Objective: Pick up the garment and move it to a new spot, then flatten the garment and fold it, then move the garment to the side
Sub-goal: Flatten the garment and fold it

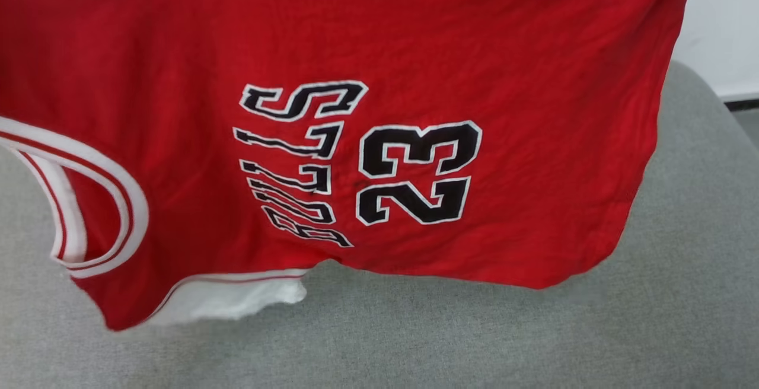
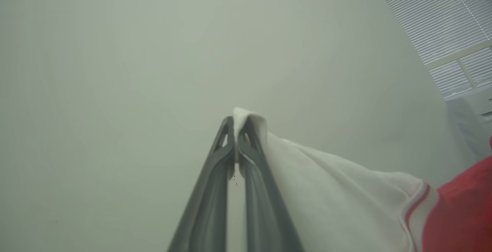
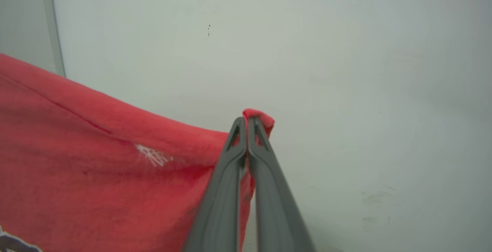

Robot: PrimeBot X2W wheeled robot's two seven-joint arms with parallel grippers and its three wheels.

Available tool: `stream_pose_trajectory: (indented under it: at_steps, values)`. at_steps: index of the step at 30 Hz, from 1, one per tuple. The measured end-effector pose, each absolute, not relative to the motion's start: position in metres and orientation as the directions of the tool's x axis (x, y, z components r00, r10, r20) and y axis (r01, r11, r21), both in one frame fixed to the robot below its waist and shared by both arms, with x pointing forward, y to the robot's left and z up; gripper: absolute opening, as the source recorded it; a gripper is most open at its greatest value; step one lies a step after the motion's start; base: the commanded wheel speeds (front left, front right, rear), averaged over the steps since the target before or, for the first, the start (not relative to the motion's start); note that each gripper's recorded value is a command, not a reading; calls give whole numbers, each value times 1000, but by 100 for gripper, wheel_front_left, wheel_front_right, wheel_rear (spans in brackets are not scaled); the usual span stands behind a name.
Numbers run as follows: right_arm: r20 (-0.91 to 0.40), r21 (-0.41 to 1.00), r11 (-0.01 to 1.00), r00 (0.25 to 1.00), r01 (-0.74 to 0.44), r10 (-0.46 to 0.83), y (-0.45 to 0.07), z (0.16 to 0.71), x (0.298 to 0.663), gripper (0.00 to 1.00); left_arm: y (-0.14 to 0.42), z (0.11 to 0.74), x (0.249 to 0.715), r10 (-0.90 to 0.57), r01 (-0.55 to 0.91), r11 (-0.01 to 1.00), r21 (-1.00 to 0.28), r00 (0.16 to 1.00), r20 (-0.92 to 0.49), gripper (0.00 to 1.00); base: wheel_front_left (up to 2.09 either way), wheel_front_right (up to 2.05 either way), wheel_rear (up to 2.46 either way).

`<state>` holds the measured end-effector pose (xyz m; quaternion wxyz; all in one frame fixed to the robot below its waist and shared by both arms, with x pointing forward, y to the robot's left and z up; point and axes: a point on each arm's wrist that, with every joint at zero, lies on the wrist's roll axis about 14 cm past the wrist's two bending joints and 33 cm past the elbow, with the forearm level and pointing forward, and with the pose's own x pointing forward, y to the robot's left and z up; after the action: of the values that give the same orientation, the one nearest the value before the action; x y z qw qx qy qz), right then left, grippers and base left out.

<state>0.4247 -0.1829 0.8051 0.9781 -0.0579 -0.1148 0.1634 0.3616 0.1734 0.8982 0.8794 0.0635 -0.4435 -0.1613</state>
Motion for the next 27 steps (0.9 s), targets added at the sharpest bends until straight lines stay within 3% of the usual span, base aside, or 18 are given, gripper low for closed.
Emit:
stream_pose_trajectory:
  at_steps: [9,17,27]
  values:
    - [214,-182,949,932,-257,293,-191,798,476,0,175,892,435,-363,198,931,307,595,717,0,0,0,0]
    - [258,-221,960,939,-174,229,-199,790,564,0,180,879,532,-370,152,920,361,639,674,0,0,0,0]
    - [330,-207,972,927,-113,178,-185,766,676,0,200,867,640,-252,94,962,255,662,706,0,0,0,0]
